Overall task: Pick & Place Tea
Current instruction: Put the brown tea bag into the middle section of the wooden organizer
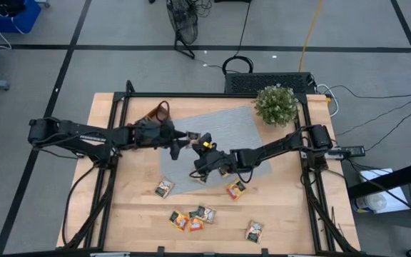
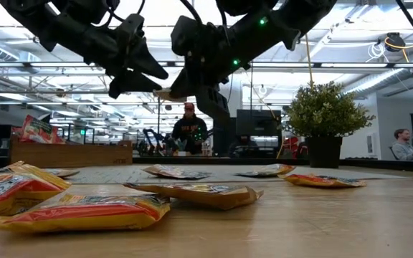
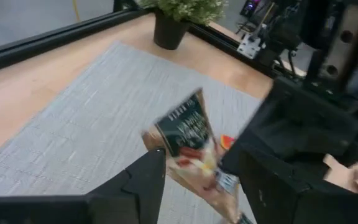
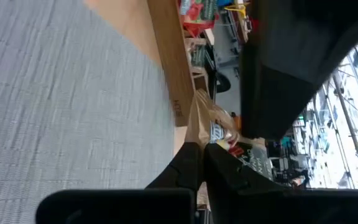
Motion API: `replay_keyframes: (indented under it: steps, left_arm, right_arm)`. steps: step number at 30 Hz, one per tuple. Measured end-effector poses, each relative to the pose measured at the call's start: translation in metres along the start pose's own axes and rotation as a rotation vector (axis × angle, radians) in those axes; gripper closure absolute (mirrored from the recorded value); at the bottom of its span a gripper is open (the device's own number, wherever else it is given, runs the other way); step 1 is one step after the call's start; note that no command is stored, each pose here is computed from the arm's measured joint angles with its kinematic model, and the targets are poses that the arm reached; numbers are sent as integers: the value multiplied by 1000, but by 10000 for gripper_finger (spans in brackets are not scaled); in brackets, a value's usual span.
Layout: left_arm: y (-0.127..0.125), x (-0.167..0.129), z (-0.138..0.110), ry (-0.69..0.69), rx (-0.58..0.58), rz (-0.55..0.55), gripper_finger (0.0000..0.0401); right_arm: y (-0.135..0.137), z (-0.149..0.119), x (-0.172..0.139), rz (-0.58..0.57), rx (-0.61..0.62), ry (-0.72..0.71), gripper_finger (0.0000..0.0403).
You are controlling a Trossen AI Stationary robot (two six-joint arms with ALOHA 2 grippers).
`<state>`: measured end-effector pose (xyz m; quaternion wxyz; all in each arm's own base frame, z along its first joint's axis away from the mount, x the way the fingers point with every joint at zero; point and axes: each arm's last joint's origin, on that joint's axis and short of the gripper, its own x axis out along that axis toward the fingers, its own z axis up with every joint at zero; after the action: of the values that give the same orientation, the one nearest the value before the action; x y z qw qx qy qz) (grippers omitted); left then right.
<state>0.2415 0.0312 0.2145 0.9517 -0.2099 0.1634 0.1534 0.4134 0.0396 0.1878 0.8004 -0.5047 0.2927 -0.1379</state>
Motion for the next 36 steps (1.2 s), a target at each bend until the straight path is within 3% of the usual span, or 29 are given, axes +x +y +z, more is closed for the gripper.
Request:
replay_keyframes:
  steps: [11, 30, 33, 36]
  left_arm:
    - [8, 0, 6, -33, 21, 25, 253]
    - [8, 0, 6, 1, -6, -34, 259]
    - [8, 0, 5, 3, 23, -41, 294]
    - [7, 0, 5, 7, 68, -62, 372]
  right_arm:
    - [4, 5, -5, 2, 7, -6, 400]
    - [1, 5, -5, -31, -7, 6, 401]
    - [1, 6, -5, -30, 5, 2, 400]
    - [1, 6, -5, -16, 42, -11, 390]
